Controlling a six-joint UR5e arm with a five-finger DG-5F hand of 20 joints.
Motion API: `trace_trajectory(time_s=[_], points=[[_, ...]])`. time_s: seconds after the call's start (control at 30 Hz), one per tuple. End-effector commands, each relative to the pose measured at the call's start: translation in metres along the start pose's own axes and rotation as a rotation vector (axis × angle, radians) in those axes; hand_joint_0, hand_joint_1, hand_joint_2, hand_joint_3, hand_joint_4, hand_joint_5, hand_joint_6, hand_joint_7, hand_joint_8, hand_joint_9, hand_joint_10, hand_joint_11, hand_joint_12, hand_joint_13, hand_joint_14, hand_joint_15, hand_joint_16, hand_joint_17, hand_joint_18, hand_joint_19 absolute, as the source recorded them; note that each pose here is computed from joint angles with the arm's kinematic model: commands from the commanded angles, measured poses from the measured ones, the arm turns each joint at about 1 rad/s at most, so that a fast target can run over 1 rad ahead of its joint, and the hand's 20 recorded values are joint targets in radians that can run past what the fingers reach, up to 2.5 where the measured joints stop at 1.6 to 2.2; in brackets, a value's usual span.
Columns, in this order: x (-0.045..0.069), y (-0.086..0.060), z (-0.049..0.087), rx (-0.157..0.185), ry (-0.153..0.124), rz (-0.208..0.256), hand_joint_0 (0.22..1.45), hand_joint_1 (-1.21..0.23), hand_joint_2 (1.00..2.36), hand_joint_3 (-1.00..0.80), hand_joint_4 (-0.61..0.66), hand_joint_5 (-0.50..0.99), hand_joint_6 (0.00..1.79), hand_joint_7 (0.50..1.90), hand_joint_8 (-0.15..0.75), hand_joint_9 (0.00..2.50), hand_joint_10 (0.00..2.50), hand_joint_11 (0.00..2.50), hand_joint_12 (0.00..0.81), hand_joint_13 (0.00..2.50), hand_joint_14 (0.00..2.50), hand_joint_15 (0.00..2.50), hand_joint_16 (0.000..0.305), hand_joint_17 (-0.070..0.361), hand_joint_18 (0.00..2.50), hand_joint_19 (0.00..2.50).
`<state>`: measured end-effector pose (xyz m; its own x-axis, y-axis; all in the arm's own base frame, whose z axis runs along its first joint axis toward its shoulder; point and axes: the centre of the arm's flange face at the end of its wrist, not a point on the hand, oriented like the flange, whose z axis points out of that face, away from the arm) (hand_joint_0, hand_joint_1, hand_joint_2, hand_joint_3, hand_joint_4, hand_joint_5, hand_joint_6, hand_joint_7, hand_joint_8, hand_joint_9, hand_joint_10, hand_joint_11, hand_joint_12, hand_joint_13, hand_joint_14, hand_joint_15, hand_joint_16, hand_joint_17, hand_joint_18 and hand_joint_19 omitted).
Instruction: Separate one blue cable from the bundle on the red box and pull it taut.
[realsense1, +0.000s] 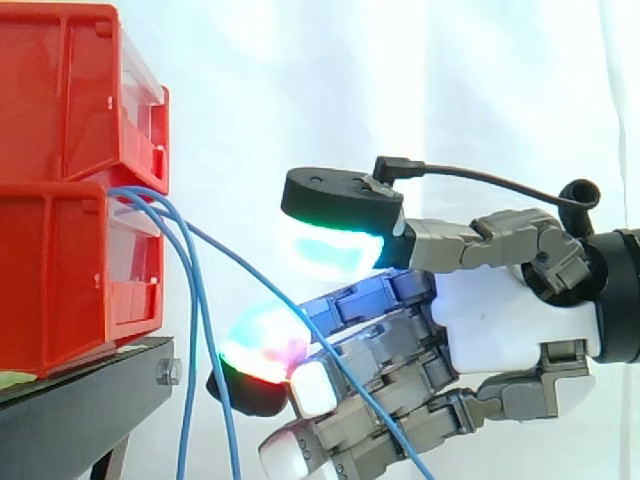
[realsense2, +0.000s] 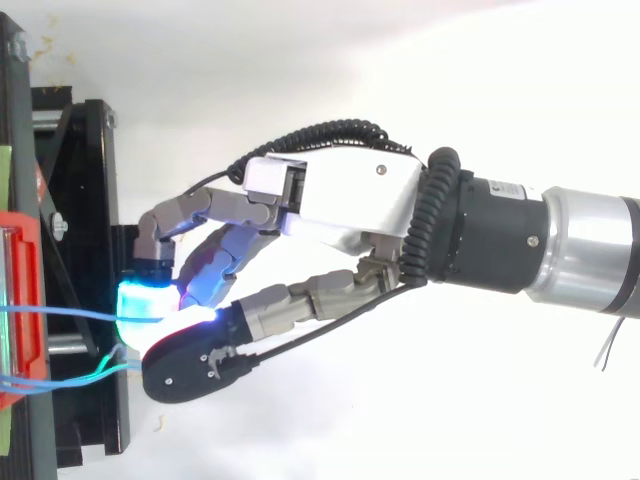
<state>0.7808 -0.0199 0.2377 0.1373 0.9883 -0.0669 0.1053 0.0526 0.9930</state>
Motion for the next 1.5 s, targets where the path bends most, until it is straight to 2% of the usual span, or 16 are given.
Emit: trace_trajectory(time_s=[0.0, 0.13, 0.17, 0.33, 0.4, 0.57, 0.67, 0.77, 1.0, 1.1, 1.27, 1.37, 1.43, 1.47], points=[[0.000, -0.001, 0.000, 0.002, 0.000, -0.007, 0.54, -0.60, 1.01, -0.40, 0.21, -0.07, 0.58, 1.13, 0.232, 1.05, 0.02, 0.44, 0.349, 0.75, 0.02, 0.42, 0.055, 0.123, 0.46, 0.50], [0.000, 0.001, 0.000, -0.001, 0.000, -0.015, 0.56, -0.62, 1.01, -0.39, 0.18, -0.09, 0.69, 0.96, 0.225, 1.05, 0.02, 0.43, 0.344, 0.76, 0.02, 0.42, 0.054, 0.122, 0.47, 0.50], [0.000, 0.001, 0.000, 0.000, 0.000, -0.014, 0.56, -0.62, 1.01, -0.37, 0.19, -0.11, 0.78, 0.84, 0.229, 1.05, 0.02, 0.45, 0.343, 0.76, 0.02, 0.42, 0.054, 0.121, 0.48, 0.50], [-0.001, 0.014, 0.003, -0.014, 0.000, -0.006, 0.59, -0.69, 1.01, -0.30, 0.18, -0.14, 0.89, 0.78, 0.233, 1.03, 0.02, 0.52, 0.344, 0.76, 0.02, 0.44, 0.053, 0.120, 0.48, 0.51], [-0.004, 0.024, 0.003, 0.003, -0.003, -0.011, 0.59, -0.71, 1.02, -0.27, 0.17, -0.14, 0.92, 0.73, 0.229, 1.01, 0.02, 0.52, 0.347, 0.76, 0.02, 0.44, 0.053, 0.120, 0.48, 0.51], [-0.006, 0.047, 0.000, 0.063, 0.000, -0.030, 0.60, -0.74, 1.02, -0.26, 0.16, -0.13, 0.94, 0.72, 0.230, 1.03, 0.02, 0.54, 0.342, 0.77, 0.02, 0.45, 0.053, 0.120, 0.50, 0.50], [-0.005, 0.053, -0.001, 0.071, 0.002, -0.033, 0.60, -0.74, 1.02, -0.25, 0.17, -0.11, 0.93, 0.78, 0.231, 1.07, 0.02, 0.55, 0.340, 0.77, 0.02, 0.46, 0.053, 0.119, 0.51, 0.51], [-0.004, 0.053, -0.003, 0.089, 0.004, -0.035, 0.58, -0.71, 1.01, -0.25, 0.19, -0.10, 0.93, 0.82, 0.234, 1.13, 0.02, 0.55, 0.348, 0.79, 0.02, 0.46, 0.054, 0.122, 0.51, 0.52], [-0.006, 0.055, -0.003, 0.090, 0.002, -0.035, 0.58, -0.69, 1.01, -0.19, 0.18, -0.07, 0.92, 0.90, 0.263, 1.24, 0.02, 0.52, 0.385, 0.88, 0.02, 0.48, 0.063, 0.141, 0.58, 0.50], [-0.006, 0.060, -0.003, 0.090, 0.004, -0.035, 0.58, -0.72, 1.01, -0.15, 0.15, -0.06, 0.91, 0.90, 0.267, 1.27, 0.02, 0.50, 0.399, 0.93, 0.02, 0.48, 0.065, 0.146, 0.63, 0.49], [-0.007, 0.072, -0.005, 0.111, 0.004, -0.042, 0.59, -0.76, 1.00, -0.11, 0.11, -0.05, 0.91, 0.91, 0.270, 1.30, 0.02, 0.50, 0.402, 0.95, 0.02, 0.48, 0.066, 0.148, 0.66, 0.48], [-0.009, 0.076, -0.007, 0.127, 0.007, -0.047, 0.58, -0.74, 1.01, -0.16, 0.15, -0.06, 0.91, 0.91, 0.268, 1.29, 0.02, 0.51, 0.399, 0.94, 0.02, 0.49, 0.065, 0.146, 0.65, 0.50], [-0.009, 0.075, -0.008, 0.134, 0.007, -0.048, 0.56, -0.67, 1.01, -0.25, 0.16, -0.06, 0.91, 0.87, 0.254, 1.26, 0.02, 0.52, 0.389, 0.91, 0.02, 0.49, 0.062, 0.140, 0.61, 0.51], [-0.010, 0.075, -0.010, 0.150, 0.006, -0.055, 0.55, -0.60, 1.01, -0.31, 0.16, -0.07, 0.90, 0.87, 0.240, 1.24, 0.02, 0.53, 0.370, 0.88, 0.02, 0.50, 0.058, 0.130, 0.57, 0.53]])
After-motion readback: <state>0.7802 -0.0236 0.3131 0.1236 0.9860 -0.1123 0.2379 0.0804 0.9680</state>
